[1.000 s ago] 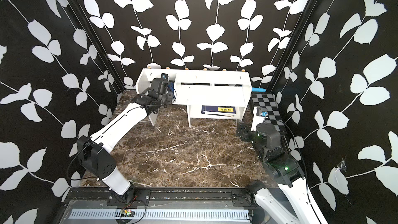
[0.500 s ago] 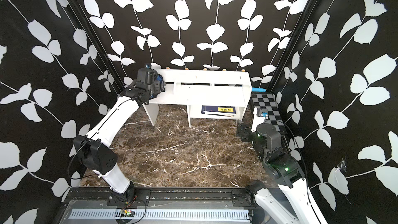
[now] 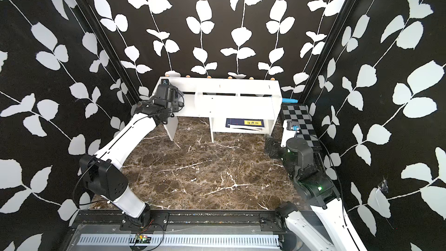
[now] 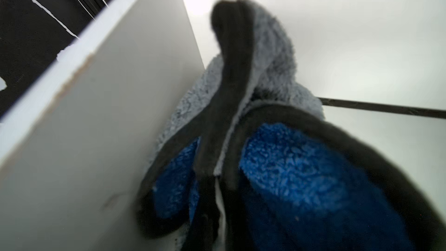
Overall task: Wipe the bookshelf clean with a cloth
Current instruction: Wipe the dust from the shelf.
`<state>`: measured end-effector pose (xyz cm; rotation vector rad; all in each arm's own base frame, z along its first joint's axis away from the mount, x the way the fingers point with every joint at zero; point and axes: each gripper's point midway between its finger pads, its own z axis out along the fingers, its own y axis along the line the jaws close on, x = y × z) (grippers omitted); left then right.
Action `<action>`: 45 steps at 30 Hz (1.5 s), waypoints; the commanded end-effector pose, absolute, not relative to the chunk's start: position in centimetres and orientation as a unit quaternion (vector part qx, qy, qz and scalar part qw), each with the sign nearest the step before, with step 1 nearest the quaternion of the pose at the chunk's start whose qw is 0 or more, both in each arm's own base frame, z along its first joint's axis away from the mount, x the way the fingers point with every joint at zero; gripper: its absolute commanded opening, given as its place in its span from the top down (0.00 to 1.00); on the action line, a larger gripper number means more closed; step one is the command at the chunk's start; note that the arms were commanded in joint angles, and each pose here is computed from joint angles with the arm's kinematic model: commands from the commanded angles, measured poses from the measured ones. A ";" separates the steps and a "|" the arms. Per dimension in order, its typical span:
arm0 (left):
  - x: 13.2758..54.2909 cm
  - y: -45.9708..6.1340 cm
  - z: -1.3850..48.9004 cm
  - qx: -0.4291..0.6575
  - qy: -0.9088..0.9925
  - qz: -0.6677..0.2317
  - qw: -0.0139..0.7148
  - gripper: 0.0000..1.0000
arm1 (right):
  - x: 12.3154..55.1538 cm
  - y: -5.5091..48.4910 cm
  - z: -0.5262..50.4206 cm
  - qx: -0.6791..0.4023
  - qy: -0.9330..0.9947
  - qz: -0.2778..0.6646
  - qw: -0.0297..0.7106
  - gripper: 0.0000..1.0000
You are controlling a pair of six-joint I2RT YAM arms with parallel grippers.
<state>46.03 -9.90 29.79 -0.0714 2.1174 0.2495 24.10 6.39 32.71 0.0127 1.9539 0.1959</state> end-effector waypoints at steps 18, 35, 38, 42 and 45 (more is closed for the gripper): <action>47.5 -17.6 32.0 0.063 0.862 0.025 0.503 1.00 | 24.9 7.2 32.9 0.002 0.824 0.093 0.558 0.12; 46.9 -7.4 35.9 -0.075 0.822 0.104 0.555 1.00 | 25.2 7.5 31.9 0.001 0.826 0.097 0.555 0.12; 47.2 -7.9 37.4 -0.079 0.807 0.079 0.580 1.00 | 25.1 7.5 31.9 0.001 0.826 0.097 0.555 0.12; 47.5 -9.6 40.0 -0.077 0.783 0.012 0.618 1.00 | 24.9 7.2 31.9 0.004 0.825 0.095 0.557 0.12; 47.7 -10.4 41.1 -0.081 0.770 -0.025 0.633 1.00 | 24.6 7.0 32.1 0.006 0.822 0.096 0.561 0.12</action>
